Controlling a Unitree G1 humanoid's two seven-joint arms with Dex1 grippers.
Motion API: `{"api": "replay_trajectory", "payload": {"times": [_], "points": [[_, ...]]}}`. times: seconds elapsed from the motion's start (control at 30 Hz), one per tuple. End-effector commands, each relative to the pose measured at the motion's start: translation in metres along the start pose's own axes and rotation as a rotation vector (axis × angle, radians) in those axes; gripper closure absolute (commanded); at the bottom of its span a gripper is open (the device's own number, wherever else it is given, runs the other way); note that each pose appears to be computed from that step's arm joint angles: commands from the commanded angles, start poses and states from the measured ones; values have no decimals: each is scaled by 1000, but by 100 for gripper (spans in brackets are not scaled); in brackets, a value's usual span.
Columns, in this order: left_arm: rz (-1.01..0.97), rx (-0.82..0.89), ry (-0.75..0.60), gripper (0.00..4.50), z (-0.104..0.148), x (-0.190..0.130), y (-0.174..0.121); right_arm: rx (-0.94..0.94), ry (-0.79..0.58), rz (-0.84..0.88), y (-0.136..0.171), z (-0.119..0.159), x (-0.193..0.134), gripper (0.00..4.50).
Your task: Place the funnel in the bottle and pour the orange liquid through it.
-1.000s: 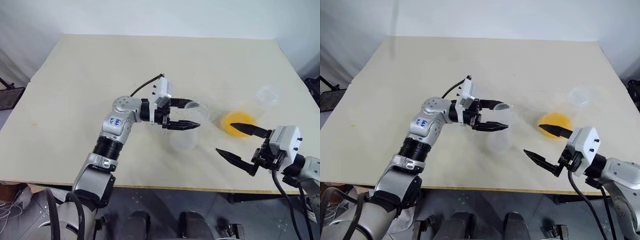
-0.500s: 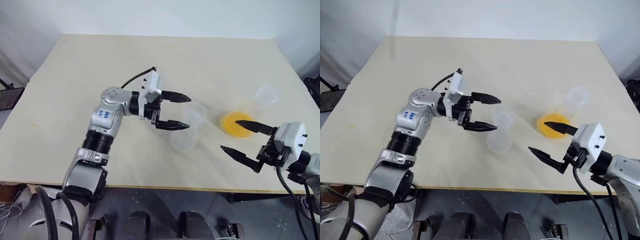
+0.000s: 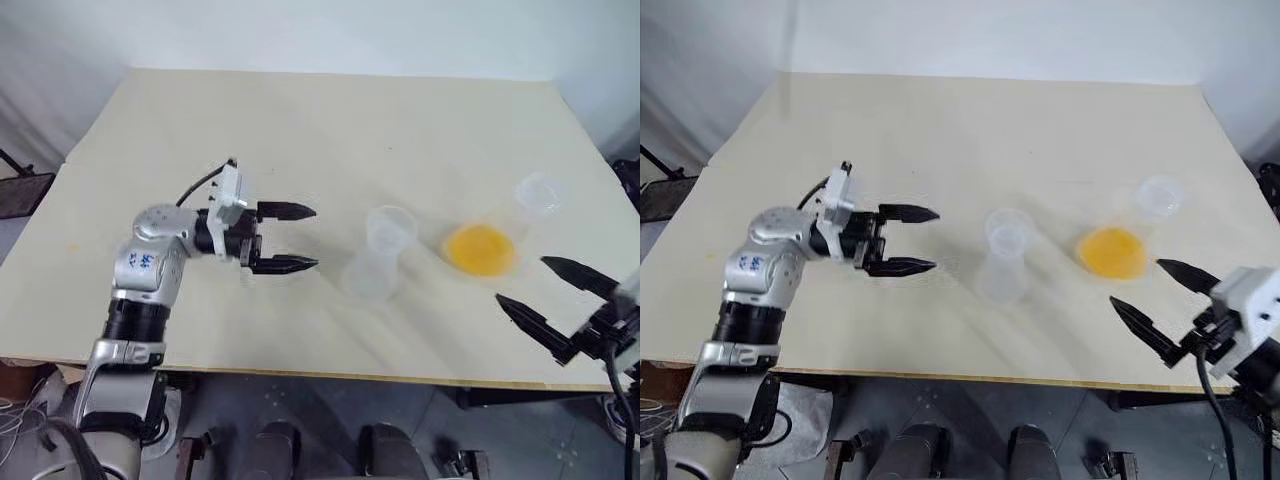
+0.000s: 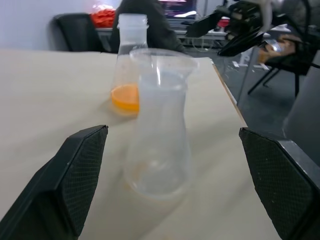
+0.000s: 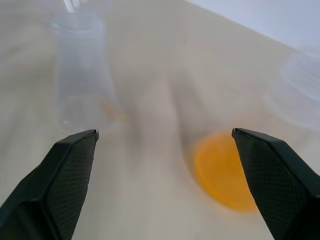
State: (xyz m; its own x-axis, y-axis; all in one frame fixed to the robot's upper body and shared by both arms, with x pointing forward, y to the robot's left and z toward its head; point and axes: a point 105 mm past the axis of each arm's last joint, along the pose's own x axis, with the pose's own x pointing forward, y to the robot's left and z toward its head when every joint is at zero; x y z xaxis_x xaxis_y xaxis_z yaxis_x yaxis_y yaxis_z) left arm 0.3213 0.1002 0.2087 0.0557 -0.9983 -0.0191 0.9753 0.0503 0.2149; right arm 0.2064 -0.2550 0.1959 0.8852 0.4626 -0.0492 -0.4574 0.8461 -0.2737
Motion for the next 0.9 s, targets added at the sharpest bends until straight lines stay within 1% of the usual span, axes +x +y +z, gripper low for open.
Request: {"api": "replay_trajectory", "payload": {"times": [0.03,0.2,0.33,0.47,0.6,0.7,0.9], "points": [[19,77,-48,2,13,2,-3,-27,-18,-94,-2,8,-15,0],[35,97,-47,2,12,0,-6,-9,-27,-170,1,8,-24,0],[0,132,-47,2,14,1,-9,-1,-46,-233,-8,5,-19,0],[-8,151,-47,2,16,4,-8,5,-80,-232,-18,6,3,0],[-19,164,-46,2,18,9,-8,26,-93,-244,-34,1,30,0],[-22,168,-46,2,18,11,-9,28,-101,-244,-41,-1,42,0],[-3,162,-42,2,21,8,-14,29,-149,-251,-58,4,67,0]]}}
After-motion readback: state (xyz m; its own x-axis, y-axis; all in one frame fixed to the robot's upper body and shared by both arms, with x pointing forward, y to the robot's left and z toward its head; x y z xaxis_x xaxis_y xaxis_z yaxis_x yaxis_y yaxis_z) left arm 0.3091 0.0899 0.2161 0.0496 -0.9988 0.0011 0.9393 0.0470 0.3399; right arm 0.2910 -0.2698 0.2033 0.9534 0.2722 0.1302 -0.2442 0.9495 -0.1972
